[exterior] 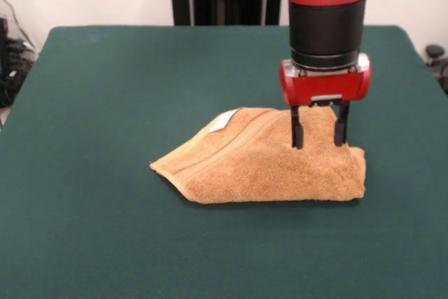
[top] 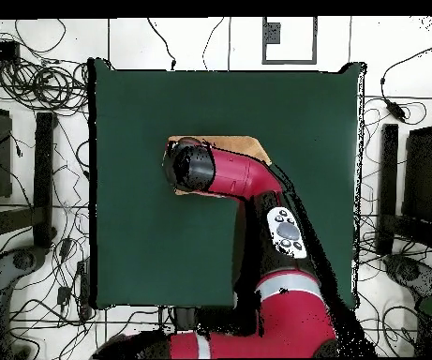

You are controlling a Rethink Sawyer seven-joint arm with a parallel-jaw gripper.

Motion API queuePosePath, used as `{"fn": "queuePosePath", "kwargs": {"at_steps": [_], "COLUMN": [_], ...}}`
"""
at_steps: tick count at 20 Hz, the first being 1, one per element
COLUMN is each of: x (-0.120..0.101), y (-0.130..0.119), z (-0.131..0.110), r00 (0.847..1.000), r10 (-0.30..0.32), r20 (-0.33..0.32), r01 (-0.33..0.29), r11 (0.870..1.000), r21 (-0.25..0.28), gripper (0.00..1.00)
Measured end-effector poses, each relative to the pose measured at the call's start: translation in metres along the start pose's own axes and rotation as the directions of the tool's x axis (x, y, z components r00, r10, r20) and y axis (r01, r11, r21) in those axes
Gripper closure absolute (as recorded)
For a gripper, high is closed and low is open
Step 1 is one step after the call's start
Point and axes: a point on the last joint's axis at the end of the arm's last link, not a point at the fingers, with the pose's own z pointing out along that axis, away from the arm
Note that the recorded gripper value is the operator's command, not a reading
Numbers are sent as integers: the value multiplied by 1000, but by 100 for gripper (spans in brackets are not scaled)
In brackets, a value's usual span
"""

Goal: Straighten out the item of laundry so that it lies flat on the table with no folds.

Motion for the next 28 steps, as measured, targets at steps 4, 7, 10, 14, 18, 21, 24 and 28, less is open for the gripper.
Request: {"fn": "queuePosePath", "kwargs": {"at_steps": [4, 7, 10, 14, 18, 21, 24, 28], "x": [2, 6, 9, 11, 18, 23, 28, 33], "y": [6, 13, 19, 24, 38, 51, 60, 64], "z": [3, 5, 6, 6, 7, 8, 8, 9], "r00": [1000, 1000, 1000, 1000, 999, 997, 996, 993], "r10": [6, -1, -7, -13, -43, -68, -87, -106], "r20": [-5, -13, -18, -20, -25, -29, -36, -52], "r01": [-6, 1, 7, 12, 42, 67, 86, 106], "r11": [1000, 999, 999, 999, 999, 997, 996, 994], "r21": [-25, -33, -39, -41, -29, -21, -15, -5], "gripper": [0, 0, 0, 0, 0, 0, 0, 0]}}
